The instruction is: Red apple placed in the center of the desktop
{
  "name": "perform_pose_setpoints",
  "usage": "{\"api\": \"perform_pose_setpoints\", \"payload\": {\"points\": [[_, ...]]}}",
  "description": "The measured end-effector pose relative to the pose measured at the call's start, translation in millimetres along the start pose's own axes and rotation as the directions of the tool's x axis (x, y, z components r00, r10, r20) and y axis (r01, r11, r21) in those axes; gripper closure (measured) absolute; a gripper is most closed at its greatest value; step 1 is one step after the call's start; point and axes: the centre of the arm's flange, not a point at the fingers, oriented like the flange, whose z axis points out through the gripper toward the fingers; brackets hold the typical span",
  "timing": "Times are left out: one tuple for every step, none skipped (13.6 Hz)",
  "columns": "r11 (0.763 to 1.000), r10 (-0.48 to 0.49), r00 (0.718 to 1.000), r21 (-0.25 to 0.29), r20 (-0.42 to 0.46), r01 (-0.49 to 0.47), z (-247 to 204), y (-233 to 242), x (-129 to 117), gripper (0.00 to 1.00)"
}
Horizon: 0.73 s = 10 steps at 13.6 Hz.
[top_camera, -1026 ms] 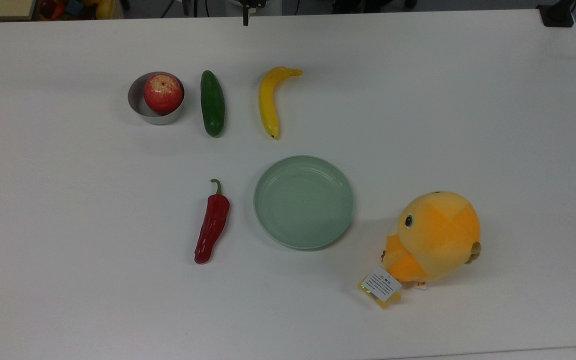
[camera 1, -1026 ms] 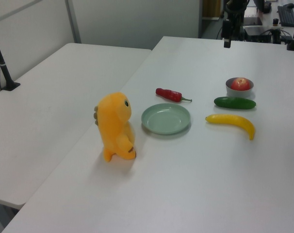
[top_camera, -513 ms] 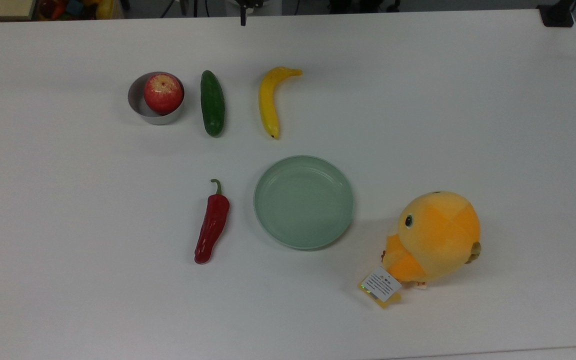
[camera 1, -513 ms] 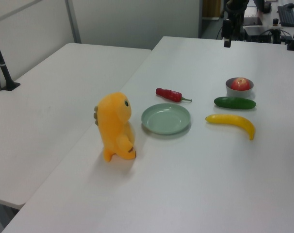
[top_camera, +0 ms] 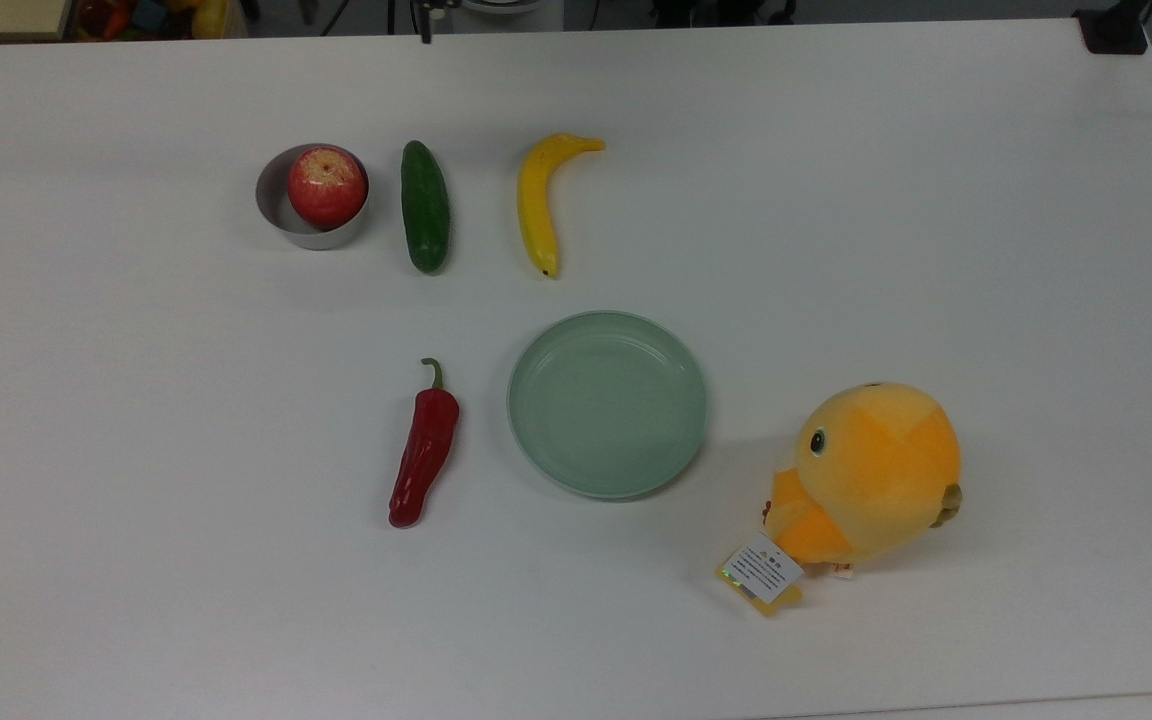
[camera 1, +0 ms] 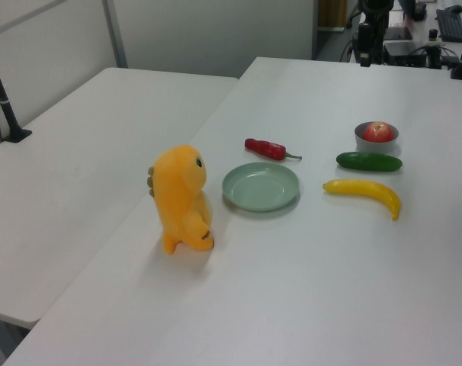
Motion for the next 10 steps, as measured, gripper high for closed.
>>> {"api": "perform_pose_setpoints", "payload": {"points": [[1.000, -0.001, 1.000, 0.000, -0.001, 0.001, 0, 11, 0, 0.00], [1.000, -0.017, 1.000, 0.000, -0.007, 0.017, -3, 31, -1, 0.00], [0.999, -0.033, 0.999, 0.000, -0.011, 0.033, -5, 43, -2, 0.00], [0.999, -0.051, 0.999, 0.000, -0.013, 0.051, -7, 54, -4, 0.00], [0.998, -0.061, 0.998, 0.000, -0.012, 0.061, -7, 65, -6, 0.00], [0.998, -0.070, 0.998, 0.001, -0.006, 0.070, -3, 75, -7, 0.00], [0.997, -0.079, 0.997, 0.003, 0.008, 0.079, 3, 82, -8, 0.00], [0.996, -0.086, 0.996, 0.007, 0.027, 0.086, 13, 89, -10, 0.00], [0.996, -0.089, 0.995, 0.013, 0.050, 0.088, 33, 97, -11, 0.00], [0.996, -0.089, 0.995, 0.014, 0.049, 0.088, 45, 100, -10, 0.00]]}}
